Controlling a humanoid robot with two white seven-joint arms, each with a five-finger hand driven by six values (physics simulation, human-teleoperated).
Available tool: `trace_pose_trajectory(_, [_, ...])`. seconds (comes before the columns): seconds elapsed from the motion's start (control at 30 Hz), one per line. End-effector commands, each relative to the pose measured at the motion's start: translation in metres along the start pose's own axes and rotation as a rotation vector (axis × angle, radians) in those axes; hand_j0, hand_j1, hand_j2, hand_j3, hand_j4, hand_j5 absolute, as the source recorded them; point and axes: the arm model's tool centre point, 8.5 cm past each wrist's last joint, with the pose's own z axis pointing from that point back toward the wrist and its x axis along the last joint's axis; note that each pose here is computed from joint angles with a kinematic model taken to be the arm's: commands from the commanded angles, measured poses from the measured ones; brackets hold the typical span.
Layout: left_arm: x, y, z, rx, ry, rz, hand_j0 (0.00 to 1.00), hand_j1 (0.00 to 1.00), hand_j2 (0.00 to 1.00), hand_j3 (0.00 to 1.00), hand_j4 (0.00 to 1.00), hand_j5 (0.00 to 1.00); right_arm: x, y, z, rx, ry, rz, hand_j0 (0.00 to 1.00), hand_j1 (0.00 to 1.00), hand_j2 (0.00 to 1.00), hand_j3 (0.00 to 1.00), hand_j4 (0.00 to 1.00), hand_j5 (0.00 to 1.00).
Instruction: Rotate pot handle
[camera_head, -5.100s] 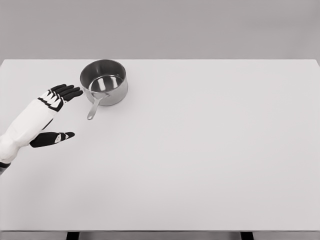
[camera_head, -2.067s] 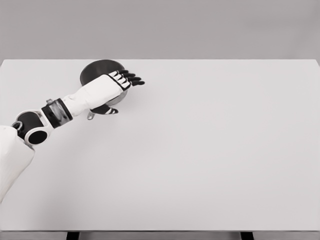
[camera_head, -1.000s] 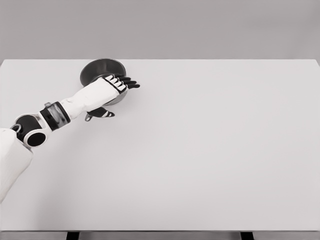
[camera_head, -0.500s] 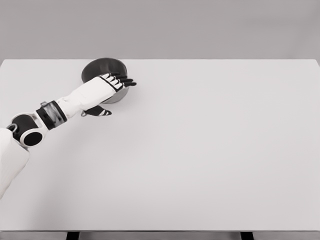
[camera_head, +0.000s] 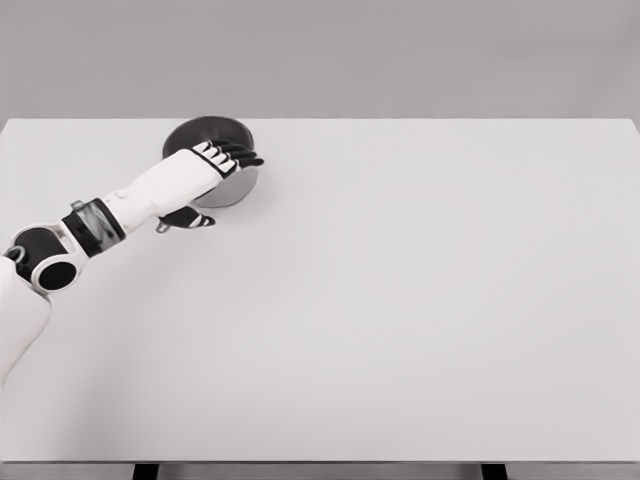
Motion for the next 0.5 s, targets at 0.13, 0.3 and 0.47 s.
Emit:
trace_pose_trajectory(0.13, [-0.01, 0.006, 0.01, 0.009, 0.029, -0.004, 1.0, 1.0, 1.0, 1.0, 1.0, 1.0, 0.0, 0.0, 0.0, 0.0, 0.0, 0.0, 1.0, 1.0, 1.0, 1.0, 1.0, 1.0])
trace_pose_trajectory(0.3, [-0.012, 0.006, 0.013, 0.01, 0.036, -0.003, 1.0, 1.0, 1.0, 1.0, 1.0, 1.0, 0.0, 0.0, 0.0, 0.0, 0.0, 0.0, 1.0, 1.0, 1.0, 1.0, 1.0, 1.0])
trace_pose_trajectory(0.47, [-0.016, 0.007, 0.017, 0.013, 0.048, -0.005, 1.0, 1.0, 1.0, 1.0, 1.0, 1.0, 0.0, 0.0, 0.0, 0.0, 0.0, 0.0, 1.0, 1.0, 1.0, 1.0, 1.0, 1.0])
